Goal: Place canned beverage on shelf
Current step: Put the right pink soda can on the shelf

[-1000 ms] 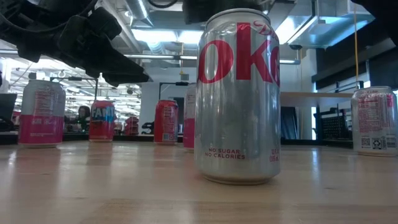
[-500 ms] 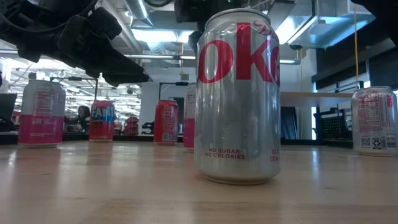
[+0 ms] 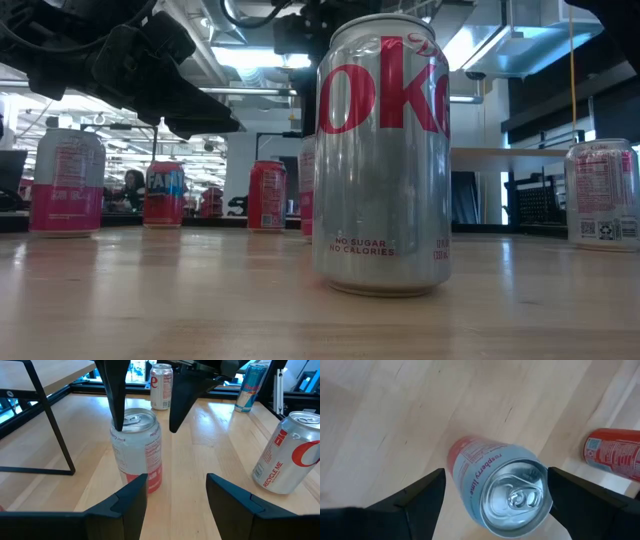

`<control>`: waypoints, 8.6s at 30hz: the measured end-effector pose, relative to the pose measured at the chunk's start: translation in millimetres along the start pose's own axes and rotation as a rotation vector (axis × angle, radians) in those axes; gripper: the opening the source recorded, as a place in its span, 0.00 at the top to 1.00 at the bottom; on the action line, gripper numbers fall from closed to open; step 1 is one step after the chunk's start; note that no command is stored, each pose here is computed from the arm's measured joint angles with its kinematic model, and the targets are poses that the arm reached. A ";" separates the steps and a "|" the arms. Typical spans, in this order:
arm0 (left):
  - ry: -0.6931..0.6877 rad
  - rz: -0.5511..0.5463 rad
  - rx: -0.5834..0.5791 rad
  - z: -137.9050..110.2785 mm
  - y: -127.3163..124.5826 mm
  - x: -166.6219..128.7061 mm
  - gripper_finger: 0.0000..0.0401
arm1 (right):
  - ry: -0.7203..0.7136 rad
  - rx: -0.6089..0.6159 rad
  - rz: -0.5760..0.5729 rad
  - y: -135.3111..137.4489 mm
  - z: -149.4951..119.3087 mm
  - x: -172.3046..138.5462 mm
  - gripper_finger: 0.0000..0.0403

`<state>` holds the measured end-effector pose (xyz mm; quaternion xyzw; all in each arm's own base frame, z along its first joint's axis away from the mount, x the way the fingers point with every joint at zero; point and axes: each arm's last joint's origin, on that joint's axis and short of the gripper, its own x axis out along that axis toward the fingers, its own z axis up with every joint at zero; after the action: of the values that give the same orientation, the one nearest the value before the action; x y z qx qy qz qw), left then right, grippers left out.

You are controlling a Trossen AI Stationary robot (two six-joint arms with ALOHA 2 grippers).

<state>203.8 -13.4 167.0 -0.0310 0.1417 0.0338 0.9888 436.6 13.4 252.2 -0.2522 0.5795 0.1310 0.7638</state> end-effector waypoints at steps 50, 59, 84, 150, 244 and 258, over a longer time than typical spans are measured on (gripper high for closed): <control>0.006 -0.001 -0.001 -0.5 -0.1 0.0 0.52 | 0.026 0.637 0.042 -11.5 -13.8 9.5 0.39; -0.021 -0.003 -0.036 2.1 -0.4 0.0 0.52 | 0.178 1.010 0.032 -8.1 -27.2 5.1 0.40; -0.022 -0.002 -0.028 2.1 -0.2 0.2 0.52 | 0.202 0.886 0.006 -7.8 -42.5 -30.9 0.12; 0.316 0.328 0.144 19.7 -18.0 53.5 0.52 | -0.316 0.626 -0.266 23.4 -72.8 -88.5 0.12; 0.326 0.153 0.143 17.3 -52.9 36.0 0.52 | -0.246 0.516 -0.306 -36.8 -123.1 -152.4 0.33; 0.330 0.127 0.009 -5.9 -66.0 24.0 0.52 | -0.310 0.548 -0.295 -121.1 -198.6 -145.8 0.33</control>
<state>230.1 -78.2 158.0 -0.0226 0.3041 0.0902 0.9481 290.7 -181.3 379.2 -0.0959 0.4277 -0.1044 0.8927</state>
